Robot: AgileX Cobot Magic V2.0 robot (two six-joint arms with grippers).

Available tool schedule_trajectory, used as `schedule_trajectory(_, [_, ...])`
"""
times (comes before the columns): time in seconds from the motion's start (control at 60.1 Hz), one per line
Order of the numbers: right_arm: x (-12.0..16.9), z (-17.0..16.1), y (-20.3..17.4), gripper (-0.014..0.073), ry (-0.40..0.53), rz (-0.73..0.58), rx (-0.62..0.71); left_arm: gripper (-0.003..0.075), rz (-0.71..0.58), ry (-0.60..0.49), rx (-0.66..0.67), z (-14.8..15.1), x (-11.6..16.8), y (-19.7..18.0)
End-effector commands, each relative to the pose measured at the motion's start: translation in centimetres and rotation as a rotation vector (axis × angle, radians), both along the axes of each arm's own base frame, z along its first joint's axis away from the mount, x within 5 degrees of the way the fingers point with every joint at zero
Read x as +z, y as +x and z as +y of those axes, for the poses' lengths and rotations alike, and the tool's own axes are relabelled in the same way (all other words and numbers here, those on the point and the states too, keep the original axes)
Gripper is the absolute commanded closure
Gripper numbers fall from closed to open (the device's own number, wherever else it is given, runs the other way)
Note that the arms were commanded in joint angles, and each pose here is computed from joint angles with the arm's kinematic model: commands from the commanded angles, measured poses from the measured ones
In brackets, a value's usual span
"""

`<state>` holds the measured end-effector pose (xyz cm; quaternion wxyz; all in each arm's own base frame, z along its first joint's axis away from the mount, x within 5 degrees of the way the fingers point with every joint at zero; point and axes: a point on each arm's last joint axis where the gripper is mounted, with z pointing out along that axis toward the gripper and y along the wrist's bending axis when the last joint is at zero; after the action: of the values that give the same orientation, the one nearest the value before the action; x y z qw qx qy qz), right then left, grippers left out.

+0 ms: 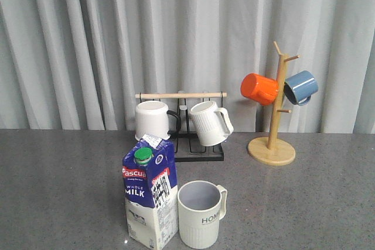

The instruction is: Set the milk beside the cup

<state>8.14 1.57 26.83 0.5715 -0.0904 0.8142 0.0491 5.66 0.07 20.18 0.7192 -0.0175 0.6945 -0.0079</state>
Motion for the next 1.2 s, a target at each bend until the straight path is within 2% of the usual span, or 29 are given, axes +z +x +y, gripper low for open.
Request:
schedule_trajectory(0.0, [1.4, 0.2, 0.3, 0.0600, 0.004, -0.081, 0.017, 0.0728, -0.063, -0.006, 0.005, 0.1, 0.0, -0.1])
schedule_trajectory(0.35, [1.5, 0.2, 0.3, 0.0600, 0.001, -0.082, 0.017, 0.0727, -0.063, -0.006, 0.005, 0.1, 0.0, -0.1])
schedule_trajectory(0.45, [1.2, -0.1, 0.3, 0.0600, -0.118, -0.102, 0.018, 0.0727, -0.063, -0.006, 0.005, 0.1, 0.0, -0.1])
schedule_trajectory(0.516, [0.2, -0.3, 0.3, 0.0600, -0.140, -0.099, 0.011, 0.0727, -0.063, -0.006, 0.005, 0.1, 0.0, -0.1])
schedule_trajectory(0.616, [-1.2, -0.7, 0.0, 0.0600, -0.078, -0.126, -0.047, 0.0727, -0.063, -0.006, 0.005, 0.1, 0.0, -0.1])
schedule_trajectory(0.849, [-3.9, -1.2, -1.7, 0.0600, 0.017, -0.343, -0.126, 0.0727, -0.063, -0.006, 0.005, 0.1, 0.0, -0.1])
schedule_trajectory(0.999, [-6.2, -1.4, -2.3, 0.0600, 0.144, -0.427, -0.188, 0.0727, -0.063, -0.006, 0.005, 0.1, 0.0, -0.1])
schedule_trajectory(1.182, [-6.2, -1.6, -2.6, 0.0600, 0.172, -0.455, -0.229, 0.0727, -0.063, -0.006, 0.005, 0.1, 0.0, -0.1])
